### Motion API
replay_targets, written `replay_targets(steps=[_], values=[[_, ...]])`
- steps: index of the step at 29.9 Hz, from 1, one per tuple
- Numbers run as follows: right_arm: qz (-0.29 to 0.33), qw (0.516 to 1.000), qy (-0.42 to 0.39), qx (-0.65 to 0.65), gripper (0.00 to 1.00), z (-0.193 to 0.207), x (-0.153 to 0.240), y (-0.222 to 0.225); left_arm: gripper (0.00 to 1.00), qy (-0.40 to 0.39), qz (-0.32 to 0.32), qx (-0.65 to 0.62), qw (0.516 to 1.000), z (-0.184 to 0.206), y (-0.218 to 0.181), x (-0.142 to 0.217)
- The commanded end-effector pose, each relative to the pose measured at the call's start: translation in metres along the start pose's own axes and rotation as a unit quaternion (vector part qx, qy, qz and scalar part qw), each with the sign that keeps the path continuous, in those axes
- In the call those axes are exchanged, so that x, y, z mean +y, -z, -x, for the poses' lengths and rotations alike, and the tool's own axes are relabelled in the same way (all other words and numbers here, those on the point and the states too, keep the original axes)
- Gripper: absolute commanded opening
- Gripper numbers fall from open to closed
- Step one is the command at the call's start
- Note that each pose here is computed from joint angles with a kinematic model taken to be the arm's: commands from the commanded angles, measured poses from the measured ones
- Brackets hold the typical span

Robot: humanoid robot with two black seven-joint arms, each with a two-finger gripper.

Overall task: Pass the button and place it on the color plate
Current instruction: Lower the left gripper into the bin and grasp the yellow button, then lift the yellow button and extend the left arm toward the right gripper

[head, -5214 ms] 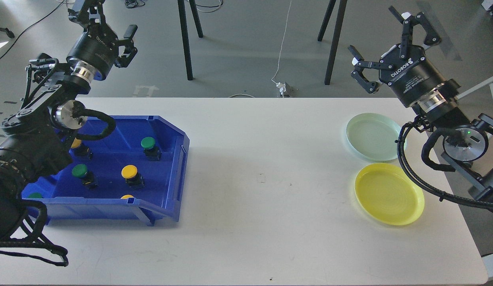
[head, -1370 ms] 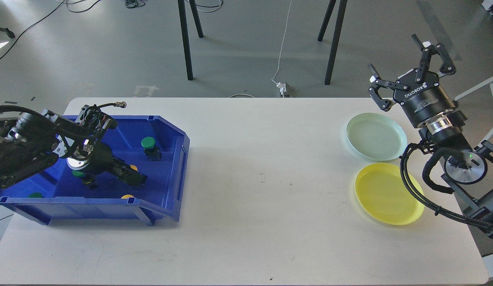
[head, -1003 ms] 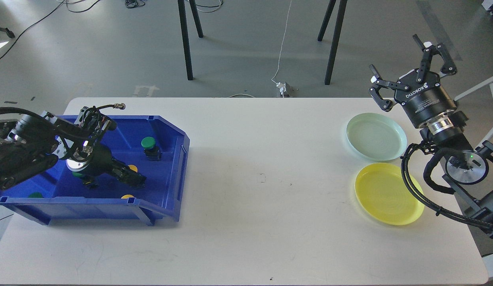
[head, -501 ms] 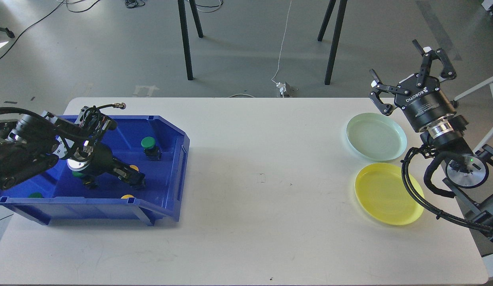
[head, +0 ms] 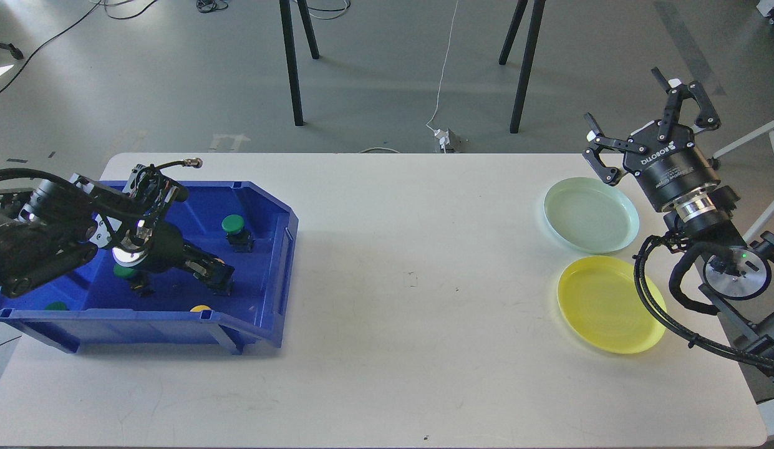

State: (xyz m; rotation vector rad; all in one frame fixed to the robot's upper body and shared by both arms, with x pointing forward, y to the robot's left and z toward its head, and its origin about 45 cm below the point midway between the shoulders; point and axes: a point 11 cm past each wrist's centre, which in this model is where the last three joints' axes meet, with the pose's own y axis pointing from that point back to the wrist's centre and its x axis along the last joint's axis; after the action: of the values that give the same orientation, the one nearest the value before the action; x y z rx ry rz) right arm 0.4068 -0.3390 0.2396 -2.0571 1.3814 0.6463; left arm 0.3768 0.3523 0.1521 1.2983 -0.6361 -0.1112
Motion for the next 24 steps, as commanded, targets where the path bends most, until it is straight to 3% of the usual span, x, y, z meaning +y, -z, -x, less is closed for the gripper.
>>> replay_targets(steps=[1,12,16,24], values=[[0.0,1.0,-0.001,0.001,0.99,-0.001,0.001,0.001,0.1,0.0,-0.001,0.0,1.0,0.001,0.001,0.001],[0.001,1.0,-0.003,0.0,0.99,-0.002,0.003,-0.001,0.08,-0.009,-0.005,0.002,1.0,-0.004,0.005,0.01],[0.001,1.0,-0.003,0.0,0.99,-0.002,0.003,-0.001,0.09,-0.024,-0.019,0.02,0.999,-0.002,0.021,0.029],[0.003,1.0,-0.004,0.0,0.99,-0.002,0.003,-0.001,0.09,-0.075,0.011,0.035,0.997,0.002,0.014,0.076]])
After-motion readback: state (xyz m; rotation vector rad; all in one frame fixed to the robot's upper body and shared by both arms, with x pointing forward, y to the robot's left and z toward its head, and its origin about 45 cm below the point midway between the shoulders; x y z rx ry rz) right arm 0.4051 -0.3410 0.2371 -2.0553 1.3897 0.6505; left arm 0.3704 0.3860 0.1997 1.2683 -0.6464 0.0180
